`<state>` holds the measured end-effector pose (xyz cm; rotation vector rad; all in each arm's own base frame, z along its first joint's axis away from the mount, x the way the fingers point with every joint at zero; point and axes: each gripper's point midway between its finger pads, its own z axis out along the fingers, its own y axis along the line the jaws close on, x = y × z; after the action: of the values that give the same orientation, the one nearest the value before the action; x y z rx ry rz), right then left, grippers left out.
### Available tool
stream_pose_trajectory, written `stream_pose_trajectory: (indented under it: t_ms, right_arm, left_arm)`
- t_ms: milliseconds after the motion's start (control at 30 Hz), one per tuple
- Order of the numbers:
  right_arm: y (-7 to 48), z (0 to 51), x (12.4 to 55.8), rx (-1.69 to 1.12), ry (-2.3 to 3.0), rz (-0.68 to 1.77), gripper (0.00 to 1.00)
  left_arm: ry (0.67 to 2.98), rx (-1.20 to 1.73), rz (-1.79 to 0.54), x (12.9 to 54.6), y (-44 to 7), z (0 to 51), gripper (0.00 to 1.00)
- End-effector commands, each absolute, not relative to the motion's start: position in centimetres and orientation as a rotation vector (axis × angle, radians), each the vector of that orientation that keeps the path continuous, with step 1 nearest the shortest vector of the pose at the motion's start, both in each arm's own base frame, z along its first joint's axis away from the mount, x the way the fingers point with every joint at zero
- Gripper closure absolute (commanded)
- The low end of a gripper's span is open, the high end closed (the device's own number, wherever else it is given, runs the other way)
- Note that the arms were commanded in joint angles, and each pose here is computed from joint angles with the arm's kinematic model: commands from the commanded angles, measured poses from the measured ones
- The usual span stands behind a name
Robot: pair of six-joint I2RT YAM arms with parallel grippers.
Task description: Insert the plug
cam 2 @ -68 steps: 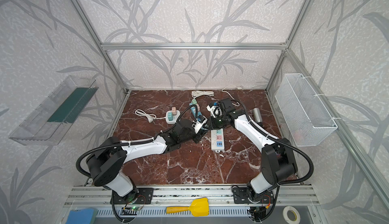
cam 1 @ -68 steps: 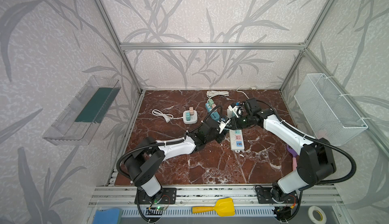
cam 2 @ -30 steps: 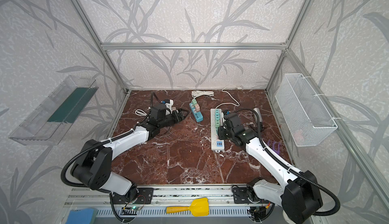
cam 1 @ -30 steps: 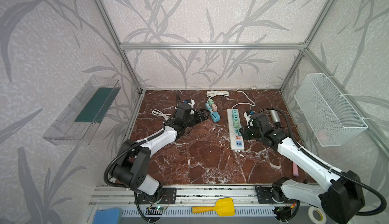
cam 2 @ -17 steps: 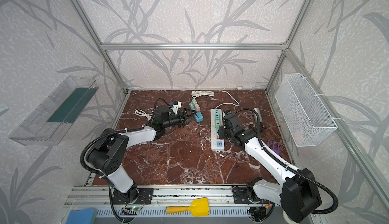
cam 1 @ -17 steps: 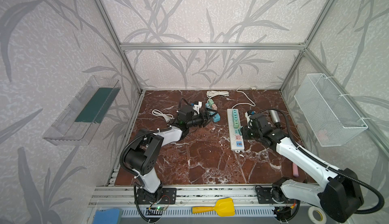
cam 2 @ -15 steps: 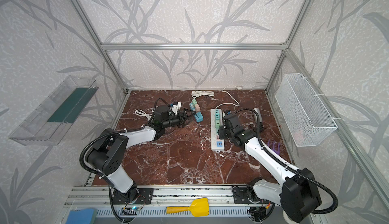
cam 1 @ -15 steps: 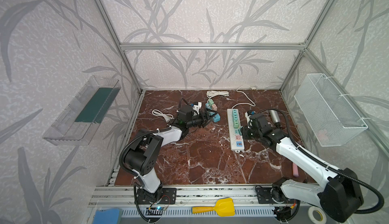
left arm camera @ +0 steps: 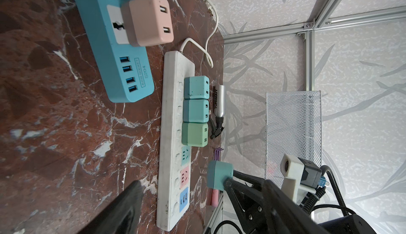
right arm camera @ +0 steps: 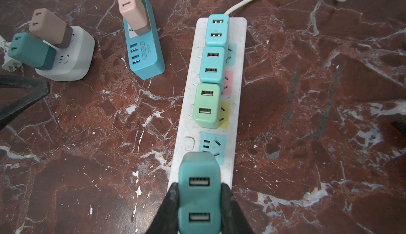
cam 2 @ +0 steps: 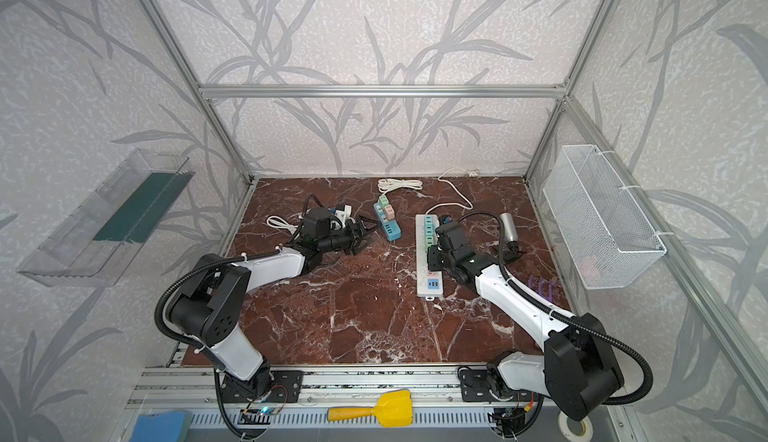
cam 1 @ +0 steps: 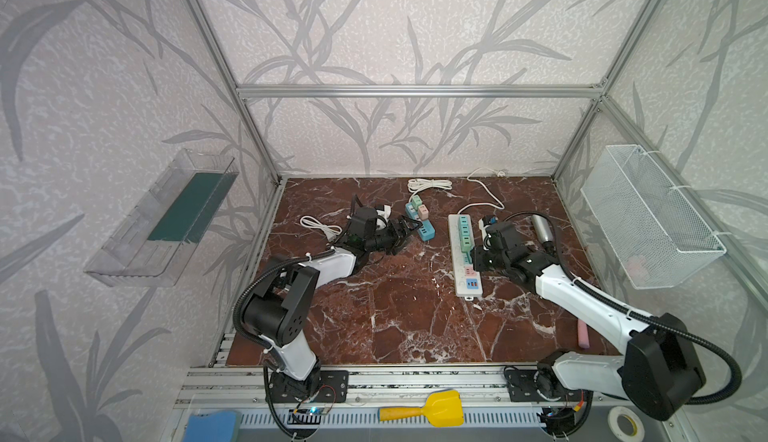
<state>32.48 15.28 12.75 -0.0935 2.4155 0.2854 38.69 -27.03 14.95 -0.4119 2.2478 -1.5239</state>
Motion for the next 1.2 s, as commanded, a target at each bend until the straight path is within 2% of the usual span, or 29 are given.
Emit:
stream_pose_trajectory:
  t_ms: [0,467,1167]
  right_arm:
    - [15.5,12.7,33.4,-0.078,2.390,0.274,1.00]
    - [15.3,10.1,34.1,-0.031,2.459,0.216,1.00]
    - [15.1,9.6,34.6,-0.020,2.479,0.151,1.00]
  left_arm:
    - [2.250,-0.392,-1.479,38.6,-26.3,16.1,0.15]
    - [2.247,-0.325,-1.313,38.4,-24.5,18.0,0.16]
    - [2.223,-0.320,-1.331,38.3,-24.4,18.8,0.16]
